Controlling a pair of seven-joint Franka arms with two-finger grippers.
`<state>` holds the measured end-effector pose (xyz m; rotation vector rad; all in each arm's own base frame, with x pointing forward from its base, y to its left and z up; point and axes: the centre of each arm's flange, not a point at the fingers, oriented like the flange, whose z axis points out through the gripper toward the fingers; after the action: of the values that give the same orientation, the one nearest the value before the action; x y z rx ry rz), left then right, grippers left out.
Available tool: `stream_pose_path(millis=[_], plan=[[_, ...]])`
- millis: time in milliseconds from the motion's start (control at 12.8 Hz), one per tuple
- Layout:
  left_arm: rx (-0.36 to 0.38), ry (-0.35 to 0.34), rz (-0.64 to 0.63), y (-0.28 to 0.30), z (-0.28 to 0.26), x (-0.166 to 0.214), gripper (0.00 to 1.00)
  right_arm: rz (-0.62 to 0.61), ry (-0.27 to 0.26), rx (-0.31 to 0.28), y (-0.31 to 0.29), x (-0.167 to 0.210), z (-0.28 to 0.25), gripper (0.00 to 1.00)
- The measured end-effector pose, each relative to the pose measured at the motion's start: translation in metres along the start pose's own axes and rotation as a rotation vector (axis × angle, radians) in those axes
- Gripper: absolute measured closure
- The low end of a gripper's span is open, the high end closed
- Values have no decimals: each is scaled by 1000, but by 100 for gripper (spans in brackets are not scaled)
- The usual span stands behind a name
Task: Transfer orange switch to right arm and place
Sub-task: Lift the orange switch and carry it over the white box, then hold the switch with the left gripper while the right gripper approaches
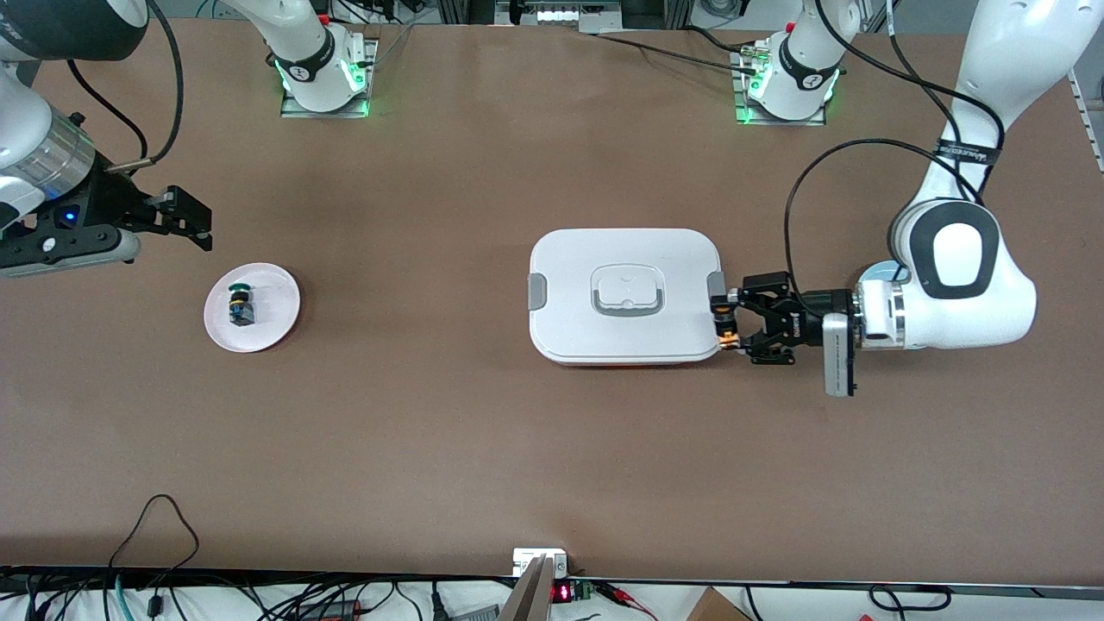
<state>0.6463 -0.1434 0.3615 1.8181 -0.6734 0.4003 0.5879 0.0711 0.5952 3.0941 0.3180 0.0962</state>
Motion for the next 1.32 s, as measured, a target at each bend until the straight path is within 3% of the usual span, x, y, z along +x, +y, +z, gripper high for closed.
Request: stream_pose_path(millis=[234,390,545,701,935,1325], plan=[[-95,102,95,22,32,15,27,-61,-25,4,-3,-2,1,0],[-123,122,115,30,47,18,27,-104,-51,63,-12,-4,6,0],[-159,157,157,41,65,22,27,-109,-54,190,-24,-2,12,0],[-205,236,230,59,97,28,27,-131,-75,333,-40,2,27,0],[-179,308,292,73,138,30,27,-73,-112,643,-63,22,69,0],[-139,439,319,82,191,21,27,19,-161,1038,-105,48,118,0]])
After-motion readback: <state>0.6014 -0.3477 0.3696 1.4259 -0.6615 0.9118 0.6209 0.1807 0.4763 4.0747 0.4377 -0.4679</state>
